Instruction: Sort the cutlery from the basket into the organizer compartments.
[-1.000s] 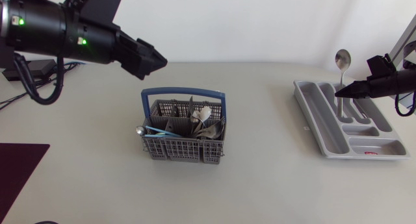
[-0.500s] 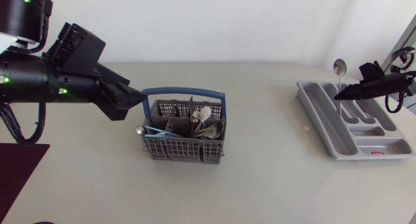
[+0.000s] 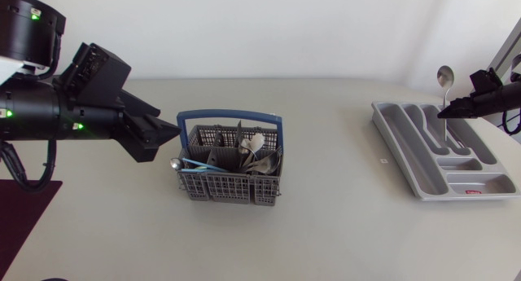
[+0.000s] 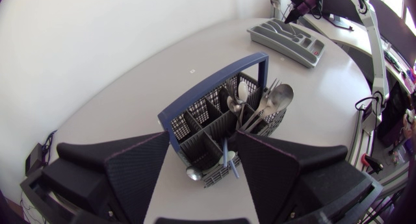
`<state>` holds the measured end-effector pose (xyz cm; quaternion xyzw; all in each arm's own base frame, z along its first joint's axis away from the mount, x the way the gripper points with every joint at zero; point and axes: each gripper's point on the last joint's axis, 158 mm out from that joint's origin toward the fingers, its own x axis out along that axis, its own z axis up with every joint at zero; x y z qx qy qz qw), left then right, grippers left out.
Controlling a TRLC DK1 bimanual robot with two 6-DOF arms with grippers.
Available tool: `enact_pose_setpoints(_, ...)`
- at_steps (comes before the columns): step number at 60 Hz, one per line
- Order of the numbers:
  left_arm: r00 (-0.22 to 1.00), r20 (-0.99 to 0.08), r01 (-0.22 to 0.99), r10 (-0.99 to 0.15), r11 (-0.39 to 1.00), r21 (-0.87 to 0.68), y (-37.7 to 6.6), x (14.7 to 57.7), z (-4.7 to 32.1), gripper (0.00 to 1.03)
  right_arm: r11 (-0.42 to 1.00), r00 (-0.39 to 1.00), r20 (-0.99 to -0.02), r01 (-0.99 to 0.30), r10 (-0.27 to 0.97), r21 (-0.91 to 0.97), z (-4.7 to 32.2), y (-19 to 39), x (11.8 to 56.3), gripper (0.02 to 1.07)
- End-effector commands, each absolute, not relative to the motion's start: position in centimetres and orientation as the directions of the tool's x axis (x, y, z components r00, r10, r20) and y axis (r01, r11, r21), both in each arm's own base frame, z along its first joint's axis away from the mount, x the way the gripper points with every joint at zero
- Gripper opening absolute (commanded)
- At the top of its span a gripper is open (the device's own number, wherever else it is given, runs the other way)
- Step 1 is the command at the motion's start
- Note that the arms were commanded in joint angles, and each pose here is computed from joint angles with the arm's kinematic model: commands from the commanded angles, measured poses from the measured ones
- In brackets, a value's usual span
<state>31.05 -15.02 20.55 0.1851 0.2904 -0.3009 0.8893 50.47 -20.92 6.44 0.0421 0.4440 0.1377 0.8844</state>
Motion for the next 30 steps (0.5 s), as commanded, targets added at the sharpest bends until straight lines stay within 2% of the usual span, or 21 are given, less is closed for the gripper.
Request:
enact_pose_setpoints(1, 0.642, -0.63, 0.657, -0.437, 0.737, 0.159, -15.0, 30.5, 20.0, 0.7, 0.952, 0.509, -0.805, -0.183, 0.304, 0.244, 2.8, -20.8, 49.9, 0.09)
enact_pose_setpoints(18, 0.637, -0.638, 0.658, -0.434, 0.737, 0.156, -14.8, 30.1, 19.4, 0.7, 0.95, 0.45, -0.837, -0.16, 0.312, 0.268, -0.4, -19.3, 49.6, 0.09)
enact_pose_setpoints(30, 0.633, -0.642, 0.659, -0.432, 0.737, 0.153, -14.7, 29.8, 19.0, 0.7, 0.946, 0.429, -0.843, -0.146, 0.324, 0.289, -1.3, -18.0, 50.0, 0.09)
